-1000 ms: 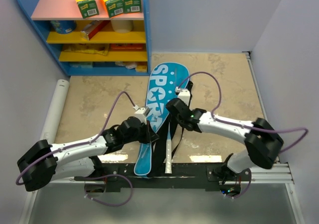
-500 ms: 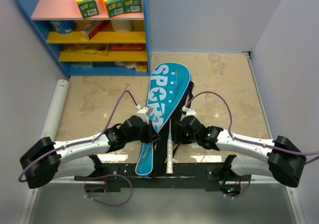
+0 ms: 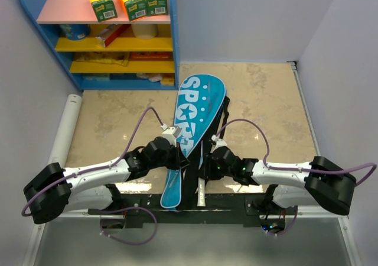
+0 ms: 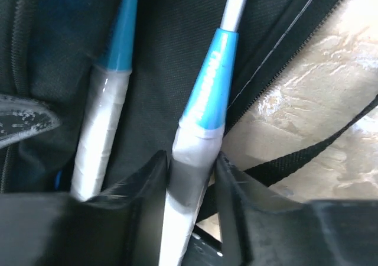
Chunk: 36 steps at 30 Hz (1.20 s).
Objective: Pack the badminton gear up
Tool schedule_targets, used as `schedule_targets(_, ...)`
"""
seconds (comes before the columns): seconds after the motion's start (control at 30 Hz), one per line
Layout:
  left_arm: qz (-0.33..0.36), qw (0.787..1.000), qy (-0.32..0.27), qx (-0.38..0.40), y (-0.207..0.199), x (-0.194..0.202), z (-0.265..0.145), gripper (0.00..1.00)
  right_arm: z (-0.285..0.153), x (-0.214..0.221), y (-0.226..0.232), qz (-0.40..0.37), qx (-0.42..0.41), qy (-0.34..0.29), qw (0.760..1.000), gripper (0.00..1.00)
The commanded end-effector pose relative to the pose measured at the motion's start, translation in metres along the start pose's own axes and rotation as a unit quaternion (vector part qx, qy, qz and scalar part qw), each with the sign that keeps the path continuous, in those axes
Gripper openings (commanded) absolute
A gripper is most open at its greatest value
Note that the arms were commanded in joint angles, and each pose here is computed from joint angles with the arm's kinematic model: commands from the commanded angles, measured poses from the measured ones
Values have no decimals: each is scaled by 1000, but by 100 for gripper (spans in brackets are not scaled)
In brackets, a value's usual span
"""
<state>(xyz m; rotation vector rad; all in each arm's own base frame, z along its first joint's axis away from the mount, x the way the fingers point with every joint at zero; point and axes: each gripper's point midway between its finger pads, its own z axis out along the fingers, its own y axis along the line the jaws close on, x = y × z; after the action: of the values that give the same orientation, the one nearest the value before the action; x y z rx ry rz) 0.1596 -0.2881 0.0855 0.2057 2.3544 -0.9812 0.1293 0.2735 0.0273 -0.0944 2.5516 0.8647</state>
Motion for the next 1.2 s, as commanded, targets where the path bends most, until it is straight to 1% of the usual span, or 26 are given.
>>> schedule_targets(0.0, 11, 999, -30, 45, -31, -23, -6, 0, 2, -2, 9, 23, -22, -11, 999, 20)
schedule_targets(0.1, 11, 999, -29, 44, -31, -23, -5, 0, -3, -10, 13, 31, -27, -27, 999, 0)
schedule_targets(0.33, -8, 999, -29, 36, -15, -8, -3, 0, -19, -32, 43, 42, -60, -53, 996, 0)
schedule_targets(0.43, -15, 999, -30, 34, -10, 1, -3, 0, -19, -38, 50, 56, -66, -60, 994, 0)
schedule_targets(0.47, -17, 999, -39, 26, -7, 1, -2, 0, -18, -40, 54, 60, -73, -64, 994, 0)
schedule_targets(0.57, -14, 999, -43, 21, -8, 12, -1, 0, -14, -43, 61, 78, -86, -63, 991, 0)
schedule_targets(0.6, -16, 998, -57, 7, -5, 9, -1, 0, -13, -43, 63, 87, -88, -63, 990, 0)
schedule_targets(0.67, -23, 998, -59, -5, -2, 18, -1, 0, -11, -46, 67, 95, -92, -65, 989, 0)
schedule_targets(0.7, -28, 997, -73, -16, 1, 16, -1, 0, -10, -48, 68, 103, -91, -67, 988, 0)
schedule_targets(0.8, -40, 994, -94, -27, 3, 18, -3, 0, -8, -53, 72, 119, -90, -72, 986, 0)
schedule_targets(0.9, -43, 992, -112, -36, 0, 20, -4, 0, -11, -56, 82, 137, -111, -74, 982, 0)
schedule_targets(1.03, -57, 988, -129, -58, 2, 27, -5, 0, -14, -60, 91, 158, -130, -75, 976, 0)
schedule_targets(1.17, -64, 986, -139, -61, -1, 31, -6, 0, -11, -62, 93, 180, -138, -78, 971, 0)
